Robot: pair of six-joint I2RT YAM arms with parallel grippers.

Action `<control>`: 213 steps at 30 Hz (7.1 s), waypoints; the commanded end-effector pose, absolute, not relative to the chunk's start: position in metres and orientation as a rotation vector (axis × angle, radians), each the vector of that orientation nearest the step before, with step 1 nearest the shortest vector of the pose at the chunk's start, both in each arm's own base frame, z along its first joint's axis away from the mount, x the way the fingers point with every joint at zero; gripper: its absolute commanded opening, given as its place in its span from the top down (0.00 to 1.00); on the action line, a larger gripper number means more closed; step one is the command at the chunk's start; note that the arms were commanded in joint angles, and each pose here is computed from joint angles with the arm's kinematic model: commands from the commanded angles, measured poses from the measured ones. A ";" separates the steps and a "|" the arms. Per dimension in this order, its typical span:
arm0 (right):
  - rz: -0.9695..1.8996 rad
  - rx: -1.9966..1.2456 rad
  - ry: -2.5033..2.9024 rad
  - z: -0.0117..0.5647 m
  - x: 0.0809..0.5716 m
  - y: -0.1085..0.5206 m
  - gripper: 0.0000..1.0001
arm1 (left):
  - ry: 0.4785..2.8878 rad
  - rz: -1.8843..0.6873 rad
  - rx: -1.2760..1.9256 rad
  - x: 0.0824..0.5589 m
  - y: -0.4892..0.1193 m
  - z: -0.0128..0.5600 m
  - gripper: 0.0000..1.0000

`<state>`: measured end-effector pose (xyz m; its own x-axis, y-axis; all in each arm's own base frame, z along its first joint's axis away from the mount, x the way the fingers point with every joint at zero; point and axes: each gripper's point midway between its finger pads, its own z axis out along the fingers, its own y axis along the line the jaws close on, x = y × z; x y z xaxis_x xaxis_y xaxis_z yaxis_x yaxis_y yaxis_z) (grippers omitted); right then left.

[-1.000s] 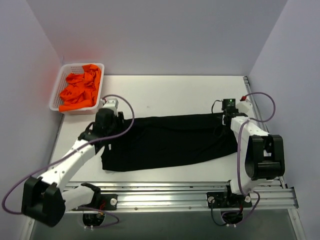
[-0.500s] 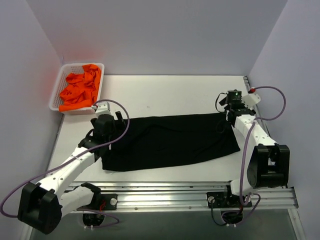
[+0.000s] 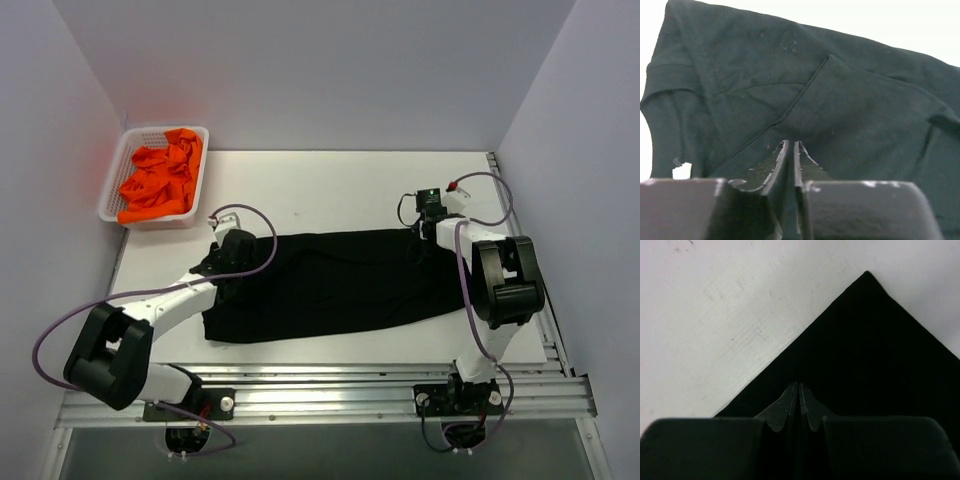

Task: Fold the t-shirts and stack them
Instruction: Fold the tshirt

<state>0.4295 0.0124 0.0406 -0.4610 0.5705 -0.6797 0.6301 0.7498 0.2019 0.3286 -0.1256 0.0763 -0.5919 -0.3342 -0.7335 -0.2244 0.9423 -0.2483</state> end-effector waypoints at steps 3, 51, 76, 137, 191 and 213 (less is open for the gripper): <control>-0.074 0.893 2.209 0.020 0.438 0.021 1.00 | 2.265 -0.197 -0.398 0.361 -0.154 0.066 0.92; -0.096 0.391 1.772 0.220 0.251 0.256 0.07 | 1.957 -0.632 0.080 0.574 -0.242 0.306 0.06; 0.320 0.079 2.087 0.117 0.587 0.308 0.17 | 2.087 -0.417 -0.193 0.465 -0.130 0.193 0.06; 0.449 0.355 2.111 0.024 0.685 0.158 0.00 | 2.178 -0.454 -0.177 0.478 -0.156 0.127 0.06; 0.307 0.618 2.113 0.089 0.220 0.158 0.02 | 2.465 -0.609 -0.181 0.172 -0.200 0.031 0.49; 0.186 0.574 2.142 0.102 0.204 0.127 0.01 | 2.440 -0.582 -0.097 0.138 -0.237 0.048 0.75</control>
